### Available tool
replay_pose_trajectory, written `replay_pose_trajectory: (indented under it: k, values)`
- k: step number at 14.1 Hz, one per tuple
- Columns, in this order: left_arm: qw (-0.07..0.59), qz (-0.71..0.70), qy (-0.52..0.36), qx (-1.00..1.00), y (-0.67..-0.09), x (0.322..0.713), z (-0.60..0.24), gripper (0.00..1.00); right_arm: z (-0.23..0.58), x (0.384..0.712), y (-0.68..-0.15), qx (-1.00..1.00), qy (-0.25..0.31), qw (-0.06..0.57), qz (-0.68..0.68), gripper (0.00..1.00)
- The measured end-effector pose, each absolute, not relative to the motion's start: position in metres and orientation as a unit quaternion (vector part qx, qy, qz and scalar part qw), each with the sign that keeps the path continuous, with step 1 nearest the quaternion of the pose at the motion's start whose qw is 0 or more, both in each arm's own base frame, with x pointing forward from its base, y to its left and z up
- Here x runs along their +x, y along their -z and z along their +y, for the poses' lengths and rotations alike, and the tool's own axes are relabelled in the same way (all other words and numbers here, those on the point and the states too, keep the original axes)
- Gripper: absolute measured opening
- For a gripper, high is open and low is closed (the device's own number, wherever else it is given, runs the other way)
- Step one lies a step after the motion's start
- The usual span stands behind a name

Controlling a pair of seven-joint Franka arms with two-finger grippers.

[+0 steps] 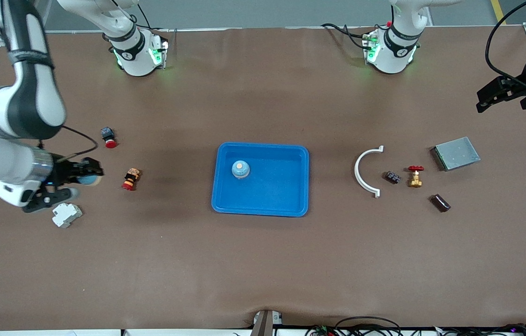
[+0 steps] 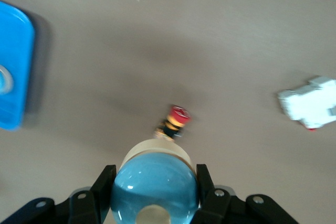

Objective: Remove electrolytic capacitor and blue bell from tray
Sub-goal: 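Carry the blue bell with the right gripper beside the white block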

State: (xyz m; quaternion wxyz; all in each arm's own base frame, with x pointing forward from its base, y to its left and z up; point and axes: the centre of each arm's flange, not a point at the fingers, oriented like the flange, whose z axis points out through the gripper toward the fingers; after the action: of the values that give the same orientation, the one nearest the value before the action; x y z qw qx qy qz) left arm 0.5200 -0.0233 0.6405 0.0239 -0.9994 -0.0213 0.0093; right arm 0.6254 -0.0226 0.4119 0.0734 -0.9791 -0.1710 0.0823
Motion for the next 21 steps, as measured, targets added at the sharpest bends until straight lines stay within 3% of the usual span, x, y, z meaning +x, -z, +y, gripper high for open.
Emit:
replay_pose_trajectory:
  k: [3,8,13,21]
  values:
    - [0.024,-0.021,-0.005,-0.999,-0.648,0.519,-0.024,1.0,-0.085,0.616,-0.375,-0.978,-0.056,0.056,-0.194,0.67]
    - [0.024,-0.02,-0.021,-0.999,-0.652,0.513,-0.026,1.0,-0.105,0.591,-0.294,-0.977,-0.006,0.015,-0.211,0.67]
    - [0.024,-0.019,-0.02,-0.999,-0.654,0.511,-0.027,1.0,-0.1,0.576,-0.24,-0.977,-0.013,0.011,-0.214,0.67]
    - [0.023,-0.012,-0.02,-0.999,-0.654,0.511,-0.029,1.0,-0.088,0.571,-0.196,-0.974,-0.039,0.018,-0.223,0.67]
